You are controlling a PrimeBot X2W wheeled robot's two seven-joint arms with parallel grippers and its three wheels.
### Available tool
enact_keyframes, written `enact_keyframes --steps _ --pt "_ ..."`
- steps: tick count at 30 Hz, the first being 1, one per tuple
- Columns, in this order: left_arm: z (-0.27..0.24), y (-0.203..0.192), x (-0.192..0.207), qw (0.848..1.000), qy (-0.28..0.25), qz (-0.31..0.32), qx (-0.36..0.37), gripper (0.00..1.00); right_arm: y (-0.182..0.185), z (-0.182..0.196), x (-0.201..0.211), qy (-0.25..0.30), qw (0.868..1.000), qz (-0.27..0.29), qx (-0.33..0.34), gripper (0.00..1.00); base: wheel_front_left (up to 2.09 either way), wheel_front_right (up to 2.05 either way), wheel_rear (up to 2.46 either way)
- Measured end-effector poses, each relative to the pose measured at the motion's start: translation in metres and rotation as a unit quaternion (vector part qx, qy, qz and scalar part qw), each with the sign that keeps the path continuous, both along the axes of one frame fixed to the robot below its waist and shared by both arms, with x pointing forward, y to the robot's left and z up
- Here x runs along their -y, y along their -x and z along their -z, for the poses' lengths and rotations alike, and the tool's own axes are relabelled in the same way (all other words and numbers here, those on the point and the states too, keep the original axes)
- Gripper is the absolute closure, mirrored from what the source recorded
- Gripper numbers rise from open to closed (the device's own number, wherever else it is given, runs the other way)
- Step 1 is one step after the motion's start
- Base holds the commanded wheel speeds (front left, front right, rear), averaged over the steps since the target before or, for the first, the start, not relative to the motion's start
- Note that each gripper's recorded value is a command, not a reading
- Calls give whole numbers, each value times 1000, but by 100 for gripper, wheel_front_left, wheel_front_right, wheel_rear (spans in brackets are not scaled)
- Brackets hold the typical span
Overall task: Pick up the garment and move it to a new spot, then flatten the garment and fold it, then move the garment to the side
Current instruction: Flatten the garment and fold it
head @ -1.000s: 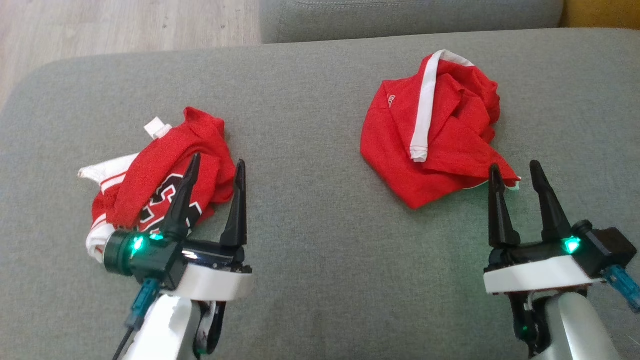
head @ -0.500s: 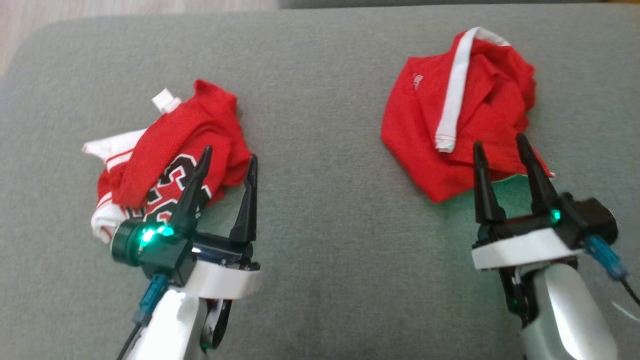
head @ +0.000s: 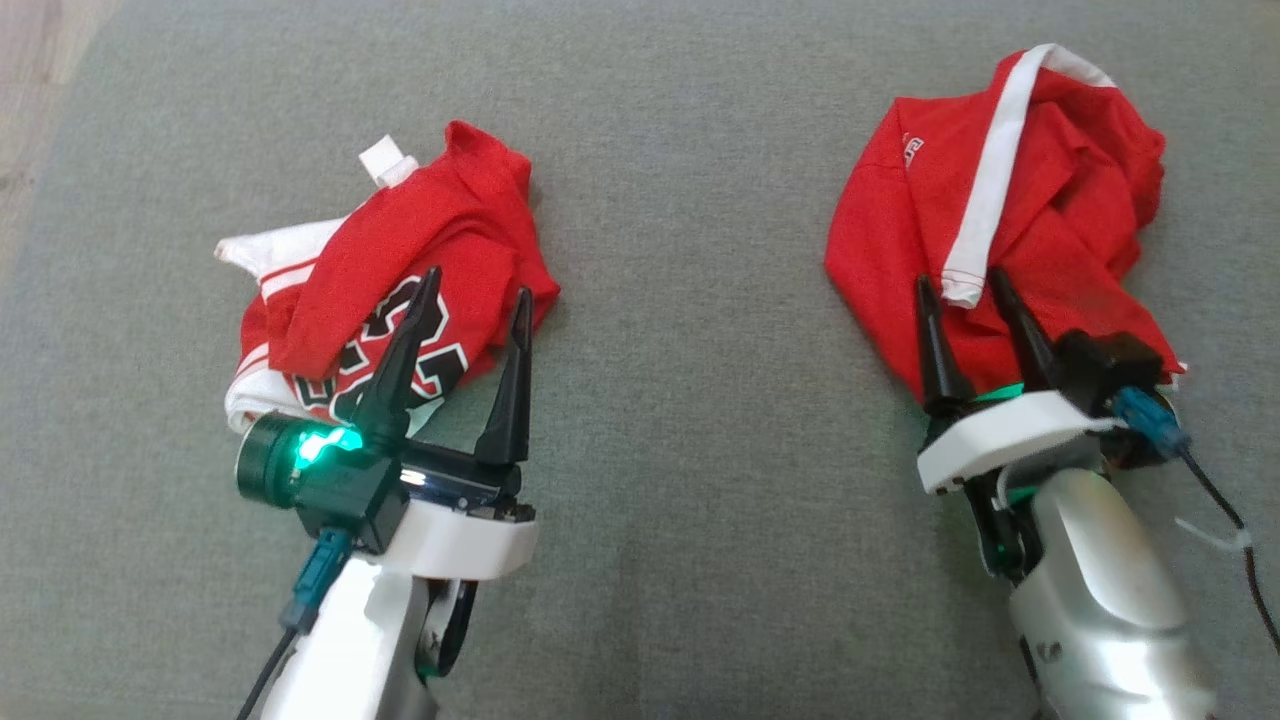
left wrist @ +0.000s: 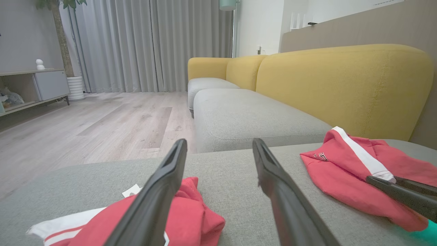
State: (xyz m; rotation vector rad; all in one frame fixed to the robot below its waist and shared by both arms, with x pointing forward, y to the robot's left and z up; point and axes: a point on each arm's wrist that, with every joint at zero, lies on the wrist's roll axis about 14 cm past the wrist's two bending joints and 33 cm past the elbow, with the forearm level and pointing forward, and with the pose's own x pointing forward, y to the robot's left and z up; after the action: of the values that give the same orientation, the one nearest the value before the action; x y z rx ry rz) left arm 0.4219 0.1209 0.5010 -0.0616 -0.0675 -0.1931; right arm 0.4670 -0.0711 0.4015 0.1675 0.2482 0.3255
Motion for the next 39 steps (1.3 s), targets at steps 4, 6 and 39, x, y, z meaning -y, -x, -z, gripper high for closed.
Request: enact_keyframes --steps 4,6,39 --pt "3 0 -4 1000 0 -7 -5 0 -5 9 -8 1 1000 -10 -16 56 0 0 0" --pt "4 0 -4 1000 1 -8 -5 0 -8 8 -11 1 1000 -14 -15 100 0 0 0" --pt "-33 35 9 999 26 0 38 0 -25 -348 7 9 920 -25 390 100 0 0 0"
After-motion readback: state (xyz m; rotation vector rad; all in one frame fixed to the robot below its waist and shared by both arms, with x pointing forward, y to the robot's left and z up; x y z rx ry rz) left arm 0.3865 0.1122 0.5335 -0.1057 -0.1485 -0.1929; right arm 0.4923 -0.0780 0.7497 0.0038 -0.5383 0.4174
